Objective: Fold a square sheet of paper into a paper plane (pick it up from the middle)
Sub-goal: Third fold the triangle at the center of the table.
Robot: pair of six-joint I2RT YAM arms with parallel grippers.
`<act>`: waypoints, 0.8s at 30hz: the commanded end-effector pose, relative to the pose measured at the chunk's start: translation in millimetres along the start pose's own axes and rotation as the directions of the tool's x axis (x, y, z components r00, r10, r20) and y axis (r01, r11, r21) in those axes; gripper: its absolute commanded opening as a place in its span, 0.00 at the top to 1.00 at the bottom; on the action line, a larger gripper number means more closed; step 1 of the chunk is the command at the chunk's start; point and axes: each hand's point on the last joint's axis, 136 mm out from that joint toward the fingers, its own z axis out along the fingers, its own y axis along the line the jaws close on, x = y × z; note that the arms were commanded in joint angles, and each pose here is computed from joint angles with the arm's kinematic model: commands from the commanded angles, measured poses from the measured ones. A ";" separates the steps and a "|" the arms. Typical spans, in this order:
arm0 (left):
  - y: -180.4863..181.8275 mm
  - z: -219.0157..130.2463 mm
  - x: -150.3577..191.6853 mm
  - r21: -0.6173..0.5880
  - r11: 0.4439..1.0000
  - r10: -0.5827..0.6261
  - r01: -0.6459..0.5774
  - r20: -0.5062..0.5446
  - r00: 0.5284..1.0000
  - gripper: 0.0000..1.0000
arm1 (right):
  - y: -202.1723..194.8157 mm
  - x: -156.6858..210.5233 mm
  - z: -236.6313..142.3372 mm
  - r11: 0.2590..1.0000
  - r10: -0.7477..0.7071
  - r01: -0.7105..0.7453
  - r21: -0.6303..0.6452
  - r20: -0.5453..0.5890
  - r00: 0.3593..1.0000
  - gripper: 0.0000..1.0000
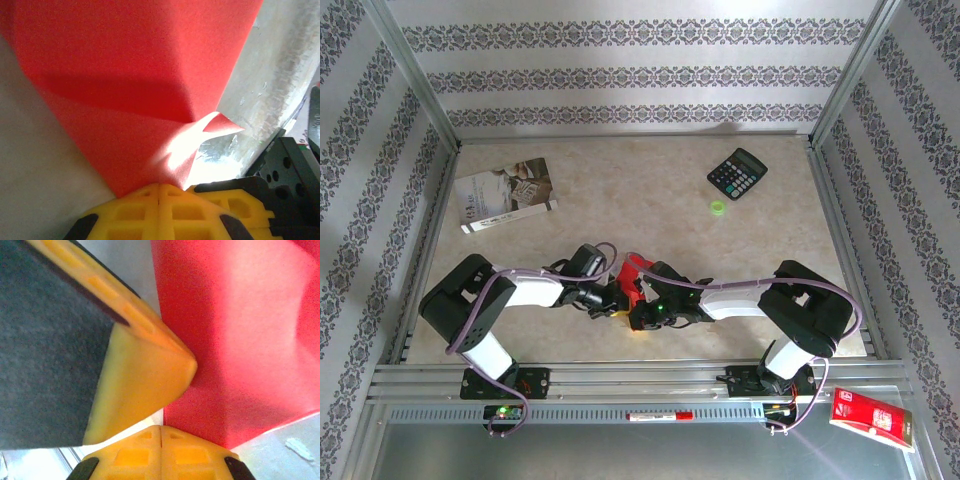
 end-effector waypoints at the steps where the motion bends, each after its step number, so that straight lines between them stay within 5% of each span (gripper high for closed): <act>1: 15.8 -10.2 -37.5 -0.057 0.998 0.004 0.003 0.116 0.993 1.00 | -83.8 65.7 -2.9 0.945 0.175 -0.116 0.307 -0.174 0.969 1.00; 24: 26.8 -42.3 -123.1 0.022 0.998 -0.069 0.065 0.268 0.961 0.93 | -88.5 68.0 -12.4 0.941 0.153 -0.087 0.327 -0.182 0.971 1.00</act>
